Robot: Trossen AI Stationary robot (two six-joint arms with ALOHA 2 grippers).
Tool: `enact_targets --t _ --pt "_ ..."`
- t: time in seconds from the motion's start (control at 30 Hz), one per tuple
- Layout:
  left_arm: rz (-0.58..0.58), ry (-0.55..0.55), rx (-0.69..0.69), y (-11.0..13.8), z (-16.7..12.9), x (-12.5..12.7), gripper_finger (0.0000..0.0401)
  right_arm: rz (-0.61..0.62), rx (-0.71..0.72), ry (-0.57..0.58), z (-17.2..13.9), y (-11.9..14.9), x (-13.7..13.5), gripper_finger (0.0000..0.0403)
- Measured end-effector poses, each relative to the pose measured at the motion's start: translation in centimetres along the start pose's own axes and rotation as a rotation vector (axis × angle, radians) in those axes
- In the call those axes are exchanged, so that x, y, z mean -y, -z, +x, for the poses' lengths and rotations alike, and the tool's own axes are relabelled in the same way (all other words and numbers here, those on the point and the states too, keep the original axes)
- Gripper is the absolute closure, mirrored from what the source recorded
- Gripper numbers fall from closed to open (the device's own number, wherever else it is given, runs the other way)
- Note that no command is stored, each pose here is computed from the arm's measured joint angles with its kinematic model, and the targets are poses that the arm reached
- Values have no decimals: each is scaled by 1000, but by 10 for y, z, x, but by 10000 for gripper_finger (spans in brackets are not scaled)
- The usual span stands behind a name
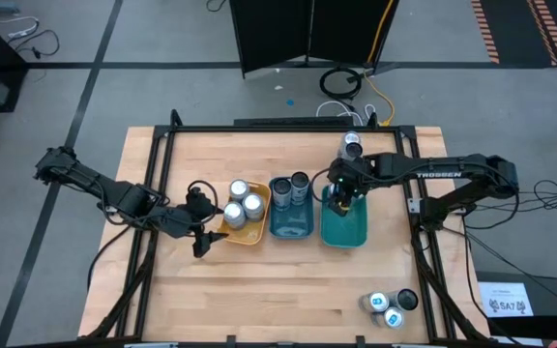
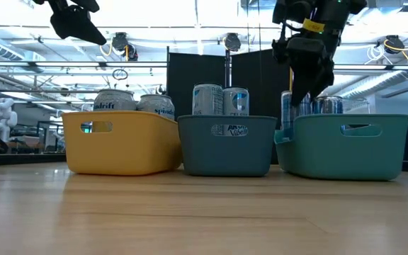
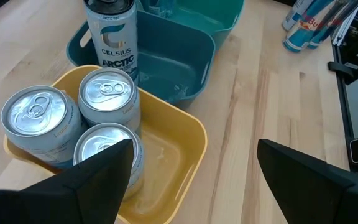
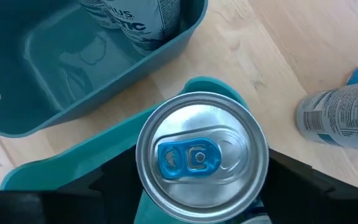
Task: Sort soda cans
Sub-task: Put the blue soda can into the green bin, then put the white-blue soda can into the blue bin
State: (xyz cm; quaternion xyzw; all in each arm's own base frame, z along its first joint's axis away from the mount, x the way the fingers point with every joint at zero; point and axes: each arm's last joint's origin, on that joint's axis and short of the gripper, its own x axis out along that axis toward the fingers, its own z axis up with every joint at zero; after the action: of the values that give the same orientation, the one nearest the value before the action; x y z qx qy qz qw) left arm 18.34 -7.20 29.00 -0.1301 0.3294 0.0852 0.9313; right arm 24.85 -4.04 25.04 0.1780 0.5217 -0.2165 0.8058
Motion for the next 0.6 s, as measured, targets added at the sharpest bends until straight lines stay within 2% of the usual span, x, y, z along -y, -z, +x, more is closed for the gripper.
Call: enact_targets --t 0.23,0.43,0.5,0.6 --pt "0 0 0 0 0 0 51 6 21 -8 -8 -3 0 86" --pt "0 0 0 0 0 0 51 -1 61 -16 -37 -16 -2 75" --pt "1 0 0 0 0 0 51 -11 83 23 -51 -21 -1 76" --pt "1 0 0 0 0 0 51 4 125 149 -73 -27 3 78"
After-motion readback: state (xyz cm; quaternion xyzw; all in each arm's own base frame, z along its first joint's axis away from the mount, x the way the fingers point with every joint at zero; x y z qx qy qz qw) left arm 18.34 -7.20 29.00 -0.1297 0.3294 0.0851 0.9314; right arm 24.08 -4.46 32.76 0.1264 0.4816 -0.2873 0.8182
